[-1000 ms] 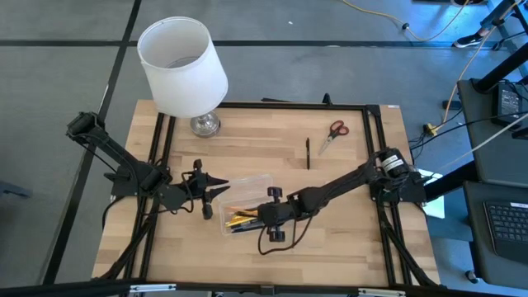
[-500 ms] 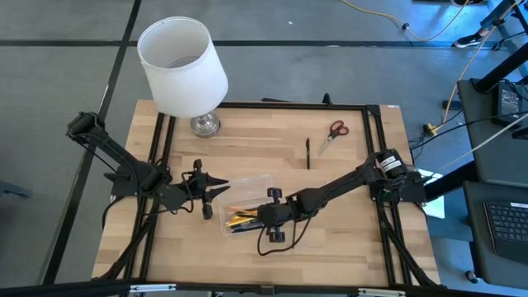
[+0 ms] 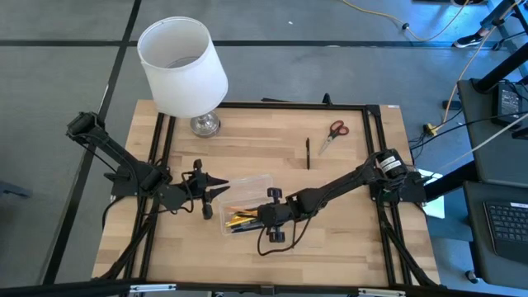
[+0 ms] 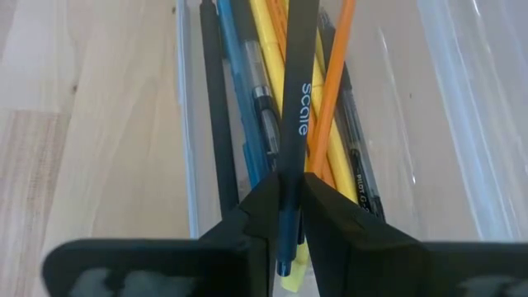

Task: Pick & place school supplies into a supply box
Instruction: Put the bottom black pen into the transparent supply box, then put the black pencil into the transparent supply box

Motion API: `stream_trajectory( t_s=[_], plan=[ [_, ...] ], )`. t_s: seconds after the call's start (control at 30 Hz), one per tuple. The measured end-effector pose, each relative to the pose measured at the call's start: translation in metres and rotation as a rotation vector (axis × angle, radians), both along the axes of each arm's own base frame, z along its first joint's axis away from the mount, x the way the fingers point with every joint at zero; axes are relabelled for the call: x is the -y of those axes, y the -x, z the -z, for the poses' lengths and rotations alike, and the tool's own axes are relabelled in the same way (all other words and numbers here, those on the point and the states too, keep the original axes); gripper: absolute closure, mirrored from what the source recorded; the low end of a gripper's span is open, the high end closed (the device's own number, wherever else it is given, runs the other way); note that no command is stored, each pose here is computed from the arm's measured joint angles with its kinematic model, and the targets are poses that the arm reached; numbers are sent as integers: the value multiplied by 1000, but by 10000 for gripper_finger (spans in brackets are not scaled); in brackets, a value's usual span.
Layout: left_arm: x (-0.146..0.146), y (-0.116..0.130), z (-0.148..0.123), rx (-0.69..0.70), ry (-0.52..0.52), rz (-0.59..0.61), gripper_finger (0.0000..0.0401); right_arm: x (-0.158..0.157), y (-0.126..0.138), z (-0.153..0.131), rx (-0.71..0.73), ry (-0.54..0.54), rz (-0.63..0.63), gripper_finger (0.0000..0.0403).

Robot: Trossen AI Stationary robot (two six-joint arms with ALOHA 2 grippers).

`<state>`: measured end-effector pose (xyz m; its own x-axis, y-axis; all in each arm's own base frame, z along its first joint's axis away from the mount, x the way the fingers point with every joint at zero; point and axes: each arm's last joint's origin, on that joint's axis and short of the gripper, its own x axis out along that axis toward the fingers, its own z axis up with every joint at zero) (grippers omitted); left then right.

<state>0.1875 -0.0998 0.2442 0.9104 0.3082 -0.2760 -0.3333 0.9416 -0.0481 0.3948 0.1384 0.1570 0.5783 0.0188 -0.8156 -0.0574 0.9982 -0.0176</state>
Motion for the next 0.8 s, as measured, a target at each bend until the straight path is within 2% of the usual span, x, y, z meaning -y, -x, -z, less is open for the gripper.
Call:
stream_trajectory(
  t_s=[0.2,0.57,0.8],
  plan=[
    [0,0,0,0,0,0,329,0,0,0,-1,0,-2,347],
    [0,0,0,0,0,0,329,1,3,0,-34,-3,22,303],
    [0,0,0,0,0,0,329,8,22,-27,-135,8,66,302]
  ],
)
